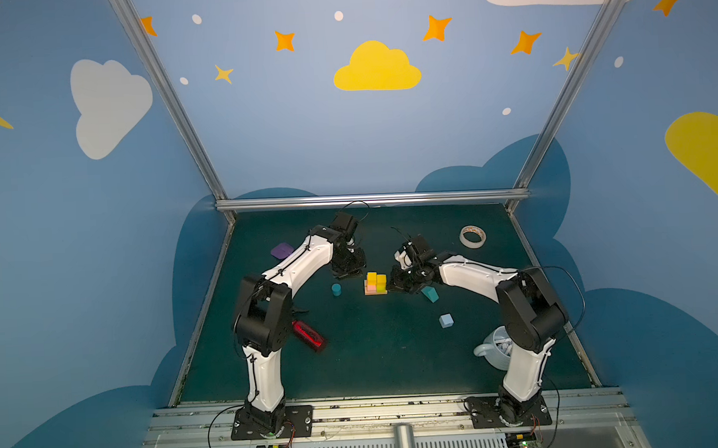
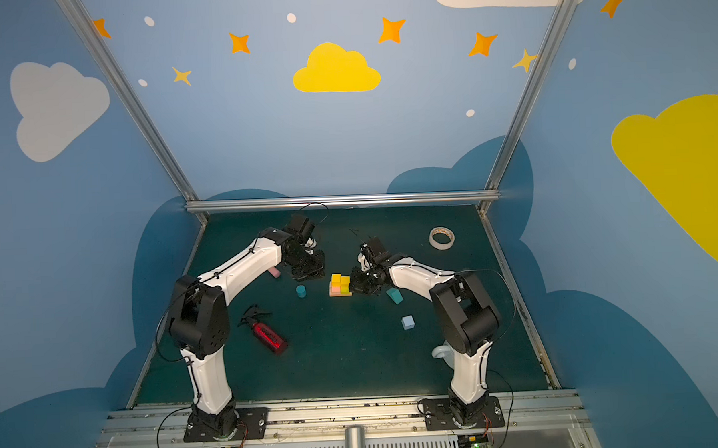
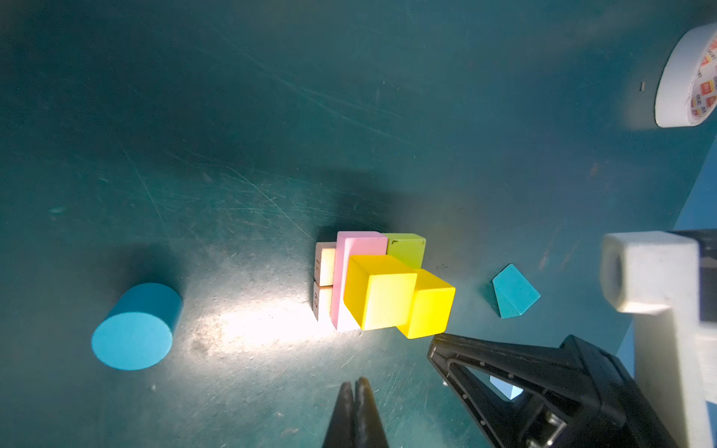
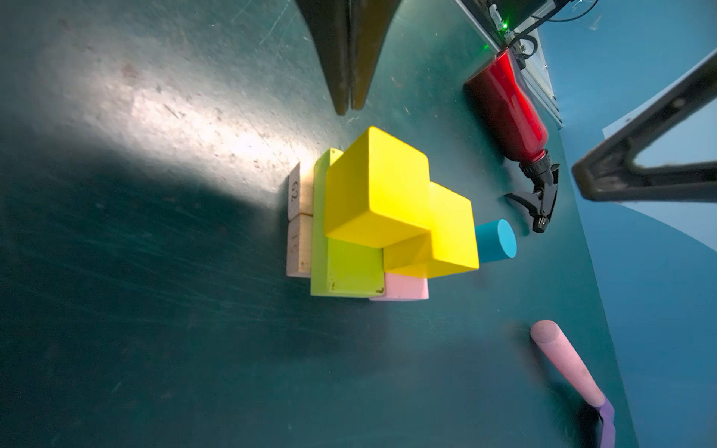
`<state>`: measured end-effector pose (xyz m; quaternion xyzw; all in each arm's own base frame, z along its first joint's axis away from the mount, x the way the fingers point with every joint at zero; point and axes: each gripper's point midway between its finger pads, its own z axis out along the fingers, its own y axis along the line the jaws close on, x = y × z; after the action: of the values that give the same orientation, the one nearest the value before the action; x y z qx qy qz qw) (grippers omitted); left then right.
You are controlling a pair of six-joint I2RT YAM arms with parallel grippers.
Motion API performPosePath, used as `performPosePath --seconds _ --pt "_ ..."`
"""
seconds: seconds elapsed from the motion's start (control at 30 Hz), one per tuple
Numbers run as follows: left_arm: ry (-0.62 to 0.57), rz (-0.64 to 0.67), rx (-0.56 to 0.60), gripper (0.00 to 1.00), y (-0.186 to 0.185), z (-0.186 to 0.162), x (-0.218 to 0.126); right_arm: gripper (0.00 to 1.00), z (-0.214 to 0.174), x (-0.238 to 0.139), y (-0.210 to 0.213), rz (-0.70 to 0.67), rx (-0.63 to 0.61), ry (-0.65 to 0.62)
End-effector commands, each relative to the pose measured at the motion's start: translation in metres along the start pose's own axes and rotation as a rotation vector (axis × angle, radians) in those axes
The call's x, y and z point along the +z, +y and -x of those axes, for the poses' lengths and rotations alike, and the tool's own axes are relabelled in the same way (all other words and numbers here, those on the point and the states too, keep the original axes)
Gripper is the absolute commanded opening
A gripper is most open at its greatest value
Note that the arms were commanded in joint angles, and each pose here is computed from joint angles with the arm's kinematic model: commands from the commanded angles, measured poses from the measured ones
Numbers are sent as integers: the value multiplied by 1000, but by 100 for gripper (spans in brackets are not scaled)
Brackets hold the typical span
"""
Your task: Build the wood block tower
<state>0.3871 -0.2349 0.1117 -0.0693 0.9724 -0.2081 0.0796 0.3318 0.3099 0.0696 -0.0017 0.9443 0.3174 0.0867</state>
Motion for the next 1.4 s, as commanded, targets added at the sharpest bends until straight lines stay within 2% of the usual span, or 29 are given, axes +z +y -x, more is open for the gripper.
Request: performPosePath --seconds 0.0,1.37 --pt "-4 3 0 5 1 -4 -7 0 4 -6 11 25 -7 -18" --pt "-4 3 -4 5 3 -7 -8 0 11 5 15 39 1 -17"
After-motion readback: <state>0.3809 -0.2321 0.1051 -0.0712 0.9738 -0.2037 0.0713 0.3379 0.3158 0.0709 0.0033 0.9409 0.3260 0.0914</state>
